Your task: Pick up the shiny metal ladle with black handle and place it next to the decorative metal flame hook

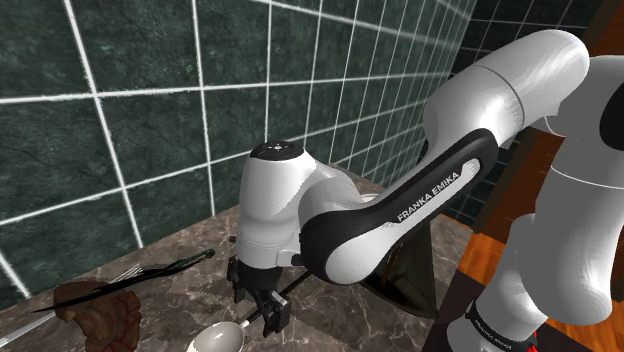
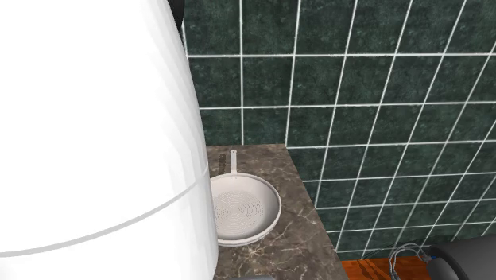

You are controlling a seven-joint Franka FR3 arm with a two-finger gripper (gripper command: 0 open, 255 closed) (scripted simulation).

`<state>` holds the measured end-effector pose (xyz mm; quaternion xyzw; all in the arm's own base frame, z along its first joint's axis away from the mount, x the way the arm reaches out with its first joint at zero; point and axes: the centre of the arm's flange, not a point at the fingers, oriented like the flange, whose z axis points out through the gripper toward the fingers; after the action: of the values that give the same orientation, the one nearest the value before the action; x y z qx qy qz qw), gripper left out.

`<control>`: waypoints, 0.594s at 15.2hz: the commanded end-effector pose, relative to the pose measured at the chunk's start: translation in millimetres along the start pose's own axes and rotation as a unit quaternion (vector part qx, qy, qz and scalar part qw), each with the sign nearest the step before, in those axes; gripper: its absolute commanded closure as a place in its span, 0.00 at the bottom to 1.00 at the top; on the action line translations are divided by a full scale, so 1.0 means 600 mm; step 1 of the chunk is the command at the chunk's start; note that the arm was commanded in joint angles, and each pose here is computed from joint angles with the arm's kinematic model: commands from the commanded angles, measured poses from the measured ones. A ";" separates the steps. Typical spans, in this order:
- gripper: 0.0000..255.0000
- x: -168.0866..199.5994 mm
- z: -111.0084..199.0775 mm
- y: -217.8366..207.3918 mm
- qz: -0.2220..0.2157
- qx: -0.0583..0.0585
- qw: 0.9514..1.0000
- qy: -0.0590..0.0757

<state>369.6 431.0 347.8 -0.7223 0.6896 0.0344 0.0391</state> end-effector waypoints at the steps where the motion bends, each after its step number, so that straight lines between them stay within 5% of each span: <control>1: 0.00 0.000 0.000 0.000 0.000 0.000 1.000 0.000; 6: 0.00 0.000 -0.083 0.000 0.000 0.000 1.000 0.000; 9: 0.00 0.000 -0.083 0.000 0.000 0.000 1.000 0.000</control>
<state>369.8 426.1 395.8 -0.7223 0.6896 0.0342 0.0394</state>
